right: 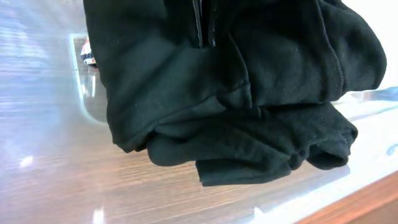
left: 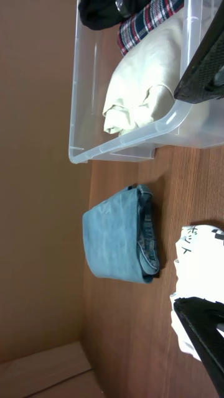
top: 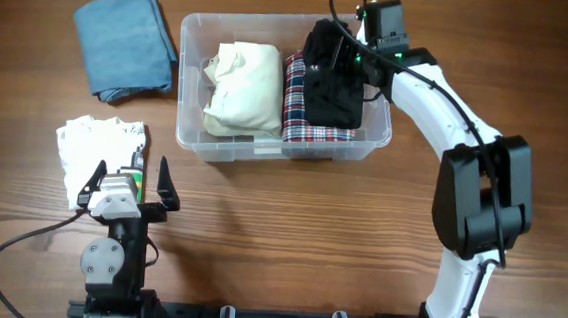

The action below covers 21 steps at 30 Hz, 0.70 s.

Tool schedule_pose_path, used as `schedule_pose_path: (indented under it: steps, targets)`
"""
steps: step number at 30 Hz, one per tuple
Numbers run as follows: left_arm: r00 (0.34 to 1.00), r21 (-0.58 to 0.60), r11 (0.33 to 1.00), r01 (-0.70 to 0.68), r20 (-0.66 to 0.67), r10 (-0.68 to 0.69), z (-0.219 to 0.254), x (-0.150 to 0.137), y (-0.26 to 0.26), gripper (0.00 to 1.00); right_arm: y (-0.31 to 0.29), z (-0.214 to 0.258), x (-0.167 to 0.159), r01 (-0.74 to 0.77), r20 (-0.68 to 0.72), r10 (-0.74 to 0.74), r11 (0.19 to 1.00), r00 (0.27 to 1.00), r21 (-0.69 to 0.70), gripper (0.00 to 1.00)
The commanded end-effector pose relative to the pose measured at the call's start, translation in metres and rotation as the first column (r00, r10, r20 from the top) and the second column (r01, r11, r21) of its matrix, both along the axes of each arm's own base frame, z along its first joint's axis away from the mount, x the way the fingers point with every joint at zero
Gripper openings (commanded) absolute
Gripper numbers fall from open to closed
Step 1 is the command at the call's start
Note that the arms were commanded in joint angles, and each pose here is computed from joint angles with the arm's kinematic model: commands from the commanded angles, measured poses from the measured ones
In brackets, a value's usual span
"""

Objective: Pack container
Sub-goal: 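Lay the black cloth on top of the plaid cloth and release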

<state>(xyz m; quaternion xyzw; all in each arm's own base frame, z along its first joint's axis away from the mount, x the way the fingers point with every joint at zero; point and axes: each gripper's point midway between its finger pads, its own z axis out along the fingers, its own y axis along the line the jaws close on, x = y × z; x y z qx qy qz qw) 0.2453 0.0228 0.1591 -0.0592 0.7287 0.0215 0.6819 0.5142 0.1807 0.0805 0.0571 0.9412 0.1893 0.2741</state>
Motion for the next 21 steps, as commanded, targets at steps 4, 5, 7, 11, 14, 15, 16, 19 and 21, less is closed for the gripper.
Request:
schedule_pose_path:
  steps: [4, 5, 7, 11, 14, 15, 16, 19, 21]
  targets:
    - [1.0, 0.006, 1.0, 0.0, 0.006, 0.0, 0.0, 0.0, 0.0, 1.0, 0.005, -0.04, -0.023, -0.081, -0.112, 0.076, 0.996, 0.991, -0.047, 0.05]
    - [1.0, 0.006, 1.0, 0.0, 0.006, 0.0, 0.0, 0.0, 0.0, 1.0, 0.005, -0.036, -0.023, -0.081, -0.105, 0.076, 0.996, 0.992, -0.045, 0.05]
    - [1.0, 0.006, 1.0, 0.0, 0.006, 0.0, 0.0, 0.0, 0.0, 1.0, 0.006, -0.022, -0.02, -0.084, -0.073, 0.081, 0.996, 0.994, -0.041, 0.15]
    - [1.0, 0.006, 1.0, 0.0, 0.006, 0.0, 0.0, 0.0, 0.0, 1.0, 0.007, 0.029, -0.011, -0.09, 0.026, 0.091, 0.996, 0.996, -0.029, 0.56]
    - [1.0, 0.006, 1.0, 0.0, 0.006, 0.0, 0.0, 0.0, 0.0, 1.0, 0.008, 0.072, -0.01, -0.087, 0.1, 0.088, 0.996, 0.991, -0.012, 0.8]
    - [1.0, 0.006, 1.0, 0.0, 0.006, 0.0, 0.0, 0.0, 0.0, 1.0, 0.007, 0.084, -0.011, -0.084, 0.119, 0.084, 0.996, 0.989, -0.005, 0.84]
    - [1.0, 0.006, 1.0, 0.0, 0.006, 0.0, 0.0, 0.0, 0.0, 1.0, 0.007, 0.095, -0.013, -0.084, 0.135, 0.083, 0.996, 0.987, -0.001, 0.87]
    - [1.0, 0.006, 1.0, 0.0, 0.006, 0.0, 0.0, 0.0, 0.0, 1.0, 0.002, 0.124, -0.022, -0.076, 0.168, 0.072, 0.997, 0.983, 0.012, 1.0]
    - [1.0, 0.006, 1.0, 0.0, 0.006, 0.0, 0.0, 0.0, 0.0, 1.0, -0.004, 0.143, -0.029, -0.07, 0.189, 0.065, 0.997, 0.98, 0.016, 1.0]
